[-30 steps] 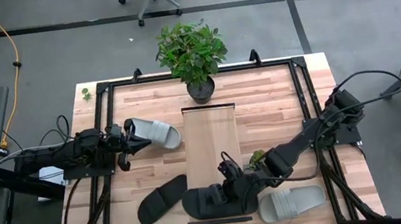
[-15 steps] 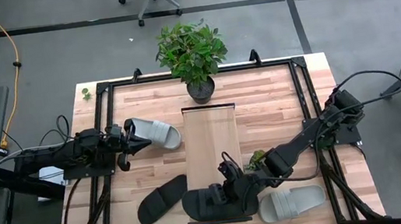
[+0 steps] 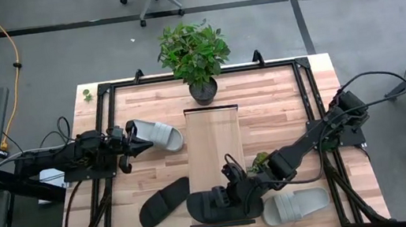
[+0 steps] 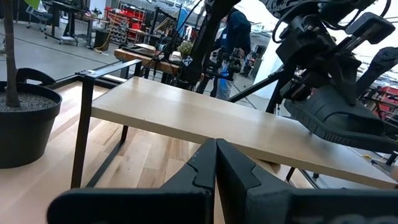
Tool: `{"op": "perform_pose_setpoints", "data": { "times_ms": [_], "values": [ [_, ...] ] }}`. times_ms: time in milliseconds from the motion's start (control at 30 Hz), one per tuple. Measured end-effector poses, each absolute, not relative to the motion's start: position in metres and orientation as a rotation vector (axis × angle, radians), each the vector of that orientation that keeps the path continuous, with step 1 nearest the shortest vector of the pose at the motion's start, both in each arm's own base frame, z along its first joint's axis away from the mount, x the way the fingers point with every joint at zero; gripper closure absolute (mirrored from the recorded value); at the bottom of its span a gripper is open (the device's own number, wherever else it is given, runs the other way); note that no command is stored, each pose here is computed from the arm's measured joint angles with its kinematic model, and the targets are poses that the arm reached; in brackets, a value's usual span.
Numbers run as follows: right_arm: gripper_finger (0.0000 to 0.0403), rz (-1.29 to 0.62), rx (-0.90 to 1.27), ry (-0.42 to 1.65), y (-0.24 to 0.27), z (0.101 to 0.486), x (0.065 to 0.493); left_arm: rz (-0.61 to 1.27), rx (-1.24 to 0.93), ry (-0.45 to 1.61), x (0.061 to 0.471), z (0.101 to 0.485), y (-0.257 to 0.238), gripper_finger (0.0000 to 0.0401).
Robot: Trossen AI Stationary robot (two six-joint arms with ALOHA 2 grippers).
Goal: Pick and place slides into the shelf
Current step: Put the top black slide into the shelf
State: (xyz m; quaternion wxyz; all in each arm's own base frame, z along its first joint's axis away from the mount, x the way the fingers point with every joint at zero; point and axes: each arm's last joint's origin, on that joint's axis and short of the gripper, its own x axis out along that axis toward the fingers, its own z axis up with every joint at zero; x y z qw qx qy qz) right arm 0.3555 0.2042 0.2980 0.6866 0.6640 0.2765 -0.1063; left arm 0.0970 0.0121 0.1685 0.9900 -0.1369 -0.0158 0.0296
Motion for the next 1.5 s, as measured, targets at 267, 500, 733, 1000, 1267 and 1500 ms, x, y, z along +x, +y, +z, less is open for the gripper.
{"op": "perform_pose_setpoints", "data": {
  "times_ms": [267, 500, 733, 1000, 1267, 1500],
  "values": [
    [0.0402, -0.236, 1.486, 0.623, 0.2041, 0.2980, 0.3555, 0.059, -0.275, -0.032, 0.0970, 0.1684, 0.0121, 0.0400],
    [0.0398, -0.222, 1.485, 0.618, 0.2043, 0.2990, 0.3560, 0.059, -0.266, -0.031, 0.0970, 0.1684, 0.0121, 0.0400],
    [0.0376, -0.216, 1.478, 0.618, 0.2046, 0.2993, 0.3561, 0.060, -0.264, -0.031, 0.0970, 0.1684, 0.0121, 0.0400],
    [0.0333, -0.180, 1.483, 0.618, 0.2005, 0.3015, 0.3601, 0.060, -0.263, -0.031, 0.0970, 0.1684, 0.0121, 0.0400],
    [0.0316, -0.180, 1.493, 0.626, 0.2007, 0.3014, 0.3600, 0.026, -0.266, -0.030, 0.0970, 0.1687, 0.0111, 0.0400],
    [0.0316, -0.188, 1.510, 0.636, 0.2007, 0.3008, 0.3597, -0.033, -0.334, -0.035, 0.0969, 0.1701, 0.0095, 0.0400]
  ]
}}
